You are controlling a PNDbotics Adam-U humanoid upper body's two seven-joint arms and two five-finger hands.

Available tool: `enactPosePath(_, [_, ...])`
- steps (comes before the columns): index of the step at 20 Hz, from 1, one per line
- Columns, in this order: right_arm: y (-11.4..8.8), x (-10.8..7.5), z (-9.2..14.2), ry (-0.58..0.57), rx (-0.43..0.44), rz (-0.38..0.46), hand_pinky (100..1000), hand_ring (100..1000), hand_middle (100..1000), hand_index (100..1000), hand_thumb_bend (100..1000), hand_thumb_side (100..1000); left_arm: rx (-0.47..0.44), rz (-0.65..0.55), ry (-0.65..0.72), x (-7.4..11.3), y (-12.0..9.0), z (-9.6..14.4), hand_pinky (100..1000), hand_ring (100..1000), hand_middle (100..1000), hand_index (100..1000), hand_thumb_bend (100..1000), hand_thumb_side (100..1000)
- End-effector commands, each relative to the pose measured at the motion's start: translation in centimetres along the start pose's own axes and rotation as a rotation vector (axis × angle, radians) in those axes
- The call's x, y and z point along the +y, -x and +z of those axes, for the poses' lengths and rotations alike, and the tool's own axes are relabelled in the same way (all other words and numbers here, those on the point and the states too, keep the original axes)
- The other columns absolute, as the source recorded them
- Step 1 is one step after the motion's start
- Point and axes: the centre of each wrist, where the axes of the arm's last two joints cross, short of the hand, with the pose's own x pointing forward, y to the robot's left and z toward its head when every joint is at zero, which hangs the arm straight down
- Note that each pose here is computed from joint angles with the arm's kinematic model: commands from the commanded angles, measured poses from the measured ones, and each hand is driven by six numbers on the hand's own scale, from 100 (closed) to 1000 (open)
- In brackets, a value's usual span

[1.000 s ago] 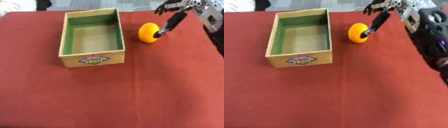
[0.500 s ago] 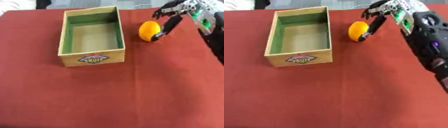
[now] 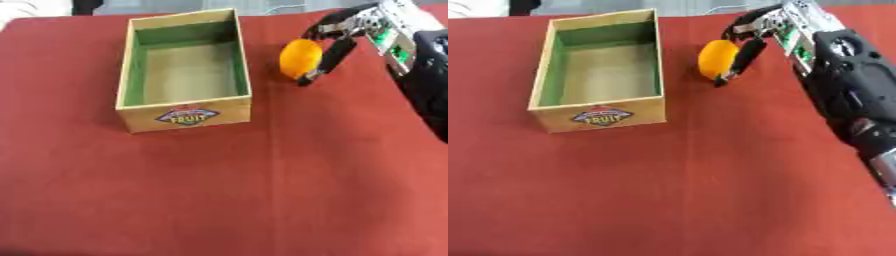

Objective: Pick up objects on the table and place them in the box.

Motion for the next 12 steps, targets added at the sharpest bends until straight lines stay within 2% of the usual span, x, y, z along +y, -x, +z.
enactPosePath(1, [0.37,-1.25,0.57,0.052,0.023,0.010,864,932,825,1000,532,613,-0.034,0.012,-0.003,-0.03,-0.72,-0.74,543,570,624,735,108,870])
enactPosePath(4, [0.23,-1.43,0.65,0.099,0.029,0.009,839,910,767,976,442,583,-0.034,0.013,-0.003,-0.04,-0.72,-0.74,543,570,624,735,109,870])
enactPosePath(12, [-0.40,-1.84,0.98,0.228,0.047,0.017,756,812,601,791,100,336,-0.032,0.012,-0.003,-0.01,-0.70,-0.70,542,570,624,732,108,870])
